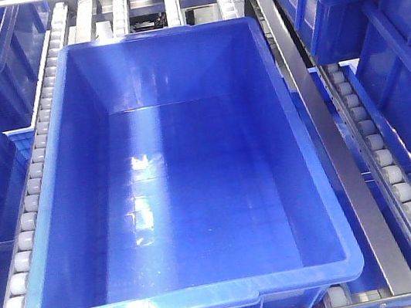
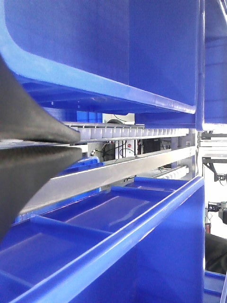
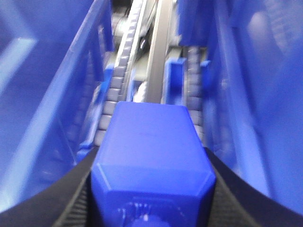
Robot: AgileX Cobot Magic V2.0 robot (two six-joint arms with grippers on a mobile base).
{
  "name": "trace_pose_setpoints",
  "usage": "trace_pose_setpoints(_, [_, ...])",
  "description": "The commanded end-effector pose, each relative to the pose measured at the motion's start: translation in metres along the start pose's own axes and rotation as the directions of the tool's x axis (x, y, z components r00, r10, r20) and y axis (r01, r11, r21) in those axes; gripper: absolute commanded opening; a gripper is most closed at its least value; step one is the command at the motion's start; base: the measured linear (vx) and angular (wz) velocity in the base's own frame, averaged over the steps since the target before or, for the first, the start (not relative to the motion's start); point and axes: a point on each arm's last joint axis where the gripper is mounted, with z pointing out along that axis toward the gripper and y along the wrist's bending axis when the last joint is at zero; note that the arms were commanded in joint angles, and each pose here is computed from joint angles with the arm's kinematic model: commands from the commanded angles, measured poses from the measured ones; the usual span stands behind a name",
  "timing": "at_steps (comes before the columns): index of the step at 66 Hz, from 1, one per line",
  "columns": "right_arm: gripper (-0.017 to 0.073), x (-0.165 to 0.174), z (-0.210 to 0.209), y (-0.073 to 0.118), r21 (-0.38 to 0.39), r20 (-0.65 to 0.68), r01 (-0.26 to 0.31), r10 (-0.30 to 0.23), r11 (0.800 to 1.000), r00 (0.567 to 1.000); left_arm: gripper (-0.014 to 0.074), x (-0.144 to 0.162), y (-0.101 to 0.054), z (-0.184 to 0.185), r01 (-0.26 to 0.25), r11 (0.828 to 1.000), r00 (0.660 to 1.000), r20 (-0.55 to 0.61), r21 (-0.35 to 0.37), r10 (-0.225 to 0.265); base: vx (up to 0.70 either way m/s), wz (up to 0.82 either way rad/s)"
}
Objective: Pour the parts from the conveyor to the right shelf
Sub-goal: 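Turn and approach the empty blue bin on the shelf, then extend the right gripper with the block over the blue bin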
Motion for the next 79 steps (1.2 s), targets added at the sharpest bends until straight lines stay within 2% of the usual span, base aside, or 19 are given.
trace_pose_setpoints(1, [-0.0005,-0.039,0.017,0.004,-0.04,0.056,0.014,-0.012,0.999,0.998,-0.0006,-0.013,-0.001,0.0,0.016,1.0,0.996,0.082,0.01,-0.017,0.0,0.0])
trace_pose_setpoints(8, [-0.0005,-0.059,0.043,0.02,-0.123,-0.006,0.046,-0.047,0.991,0.999,-0.0006,-0.013,-0.001,0.0,0.016,1.0,0.996,0.082,0.01,-0.017,0.0,0.0])
trace_pose_setpoints(18, [-0.0005,-0.087,0.084,0.058,-0.255,-0.091,0.079,-0.105,0.964,0.99,-0.0006,-0.013,-0.001,0.0,0.016,1.0,0.996,0.082,0.01,-0.017,0.0,0.0])
trace_pose_setpoints(35, [-0.0005,-0.098,0.139,0.117,-0.379,-0.218,0.112,-0.206,0.919,0.954,-0.0006,-0.013,-0.001,0.0,0.016,1.0,0.996,0.082,0.01,-0.017,0.0,0.0])
trace_pose_setpoints(41, [-0.0005,-0.099,0.156,0.132,-0.398,-0.251,0.117,-0.231,0.91,0.94,-0.0006,-0.013,-0.001,0.0,0.016,1.0,0.996,0.082,0.01,-0.017,0.0,0.0])
trace_pose_setpoints(57, [-0.0005,-0.106,0.213,0.156,-0.395,-0.358,0.103,-0.256,0.913,0.898,-0.0006,-0.013,-0.001,0.0,0.016,1.0,0.996,0.082,0.01,-0.017,0.0,0.0])
trace_pose_setpoints(79, [-0.0005,-0.099,0.262,0.176,-0.401,-0.465,0.106,-0.302,0.91,0.832,-0.0006,-0.013,-0.001,0.0,0.016,1.0,0.996,0.082,0.01,-0.017,0.0,0.0])
